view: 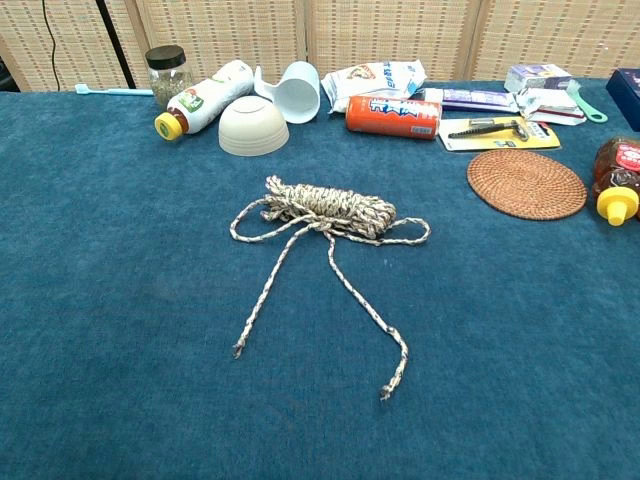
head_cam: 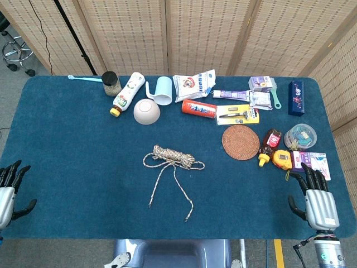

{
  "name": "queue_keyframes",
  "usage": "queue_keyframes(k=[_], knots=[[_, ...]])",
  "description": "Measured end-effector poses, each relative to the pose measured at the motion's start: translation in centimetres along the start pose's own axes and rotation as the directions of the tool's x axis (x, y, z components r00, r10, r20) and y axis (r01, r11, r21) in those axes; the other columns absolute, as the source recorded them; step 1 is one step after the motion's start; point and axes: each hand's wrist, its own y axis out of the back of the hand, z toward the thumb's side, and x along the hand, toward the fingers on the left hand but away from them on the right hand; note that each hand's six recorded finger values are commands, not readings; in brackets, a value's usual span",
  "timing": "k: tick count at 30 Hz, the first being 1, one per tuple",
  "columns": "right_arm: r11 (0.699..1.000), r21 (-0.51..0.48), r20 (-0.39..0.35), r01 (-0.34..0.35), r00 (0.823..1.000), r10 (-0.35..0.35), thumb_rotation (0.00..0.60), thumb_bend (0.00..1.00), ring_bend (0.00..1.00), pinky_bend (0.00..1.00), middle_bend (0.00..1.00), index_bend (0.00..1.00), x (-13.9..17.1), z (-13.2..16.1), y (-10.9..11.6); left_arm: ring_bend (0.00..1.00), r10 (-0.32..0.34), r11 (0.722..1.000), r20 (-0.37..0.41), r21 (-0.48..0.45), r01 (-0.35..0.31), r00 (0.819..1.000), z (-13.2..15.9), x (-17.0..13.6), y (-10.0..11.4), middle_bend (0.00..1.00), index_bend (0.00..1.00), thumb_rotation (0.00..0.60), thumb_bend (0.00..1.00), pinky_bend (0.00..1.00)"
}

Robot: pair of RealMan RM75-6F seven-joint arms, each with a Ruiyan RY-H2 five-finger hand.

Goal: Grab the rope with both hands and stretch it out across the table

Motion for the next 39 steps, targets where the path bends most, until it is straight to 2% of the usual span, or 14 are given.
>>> queue_keyframes(k=[25, 39], knots=[[1.0, -0.002, -0.015, 0.016, 1.0, -0.016, 0.6, 0.45, 0.02, 0.0, 0.03, 0.22, 0.4, 0.4, 0.5, 0.0, 0.021, 1.0, 0.006, -0.012, -0.021, 1.0, -0.2, -0.4, 0.6, 0.0, 0.12, 0.6, 0.24, 0.0], [1.0, -0.008, -0.064, 0.003, 0.998, -0.003, 0.6, 0.45, 0.06, 0.0, 0.05, 0.22, -0.1, 1.2, 0.5, 0.0, 0.033, 0.999, 0.025, -0.017, -0.033, 0.999, -0.1, -0.1, 1.2, 0.0, 0.12, 0.6, 0.24, 0.0]])
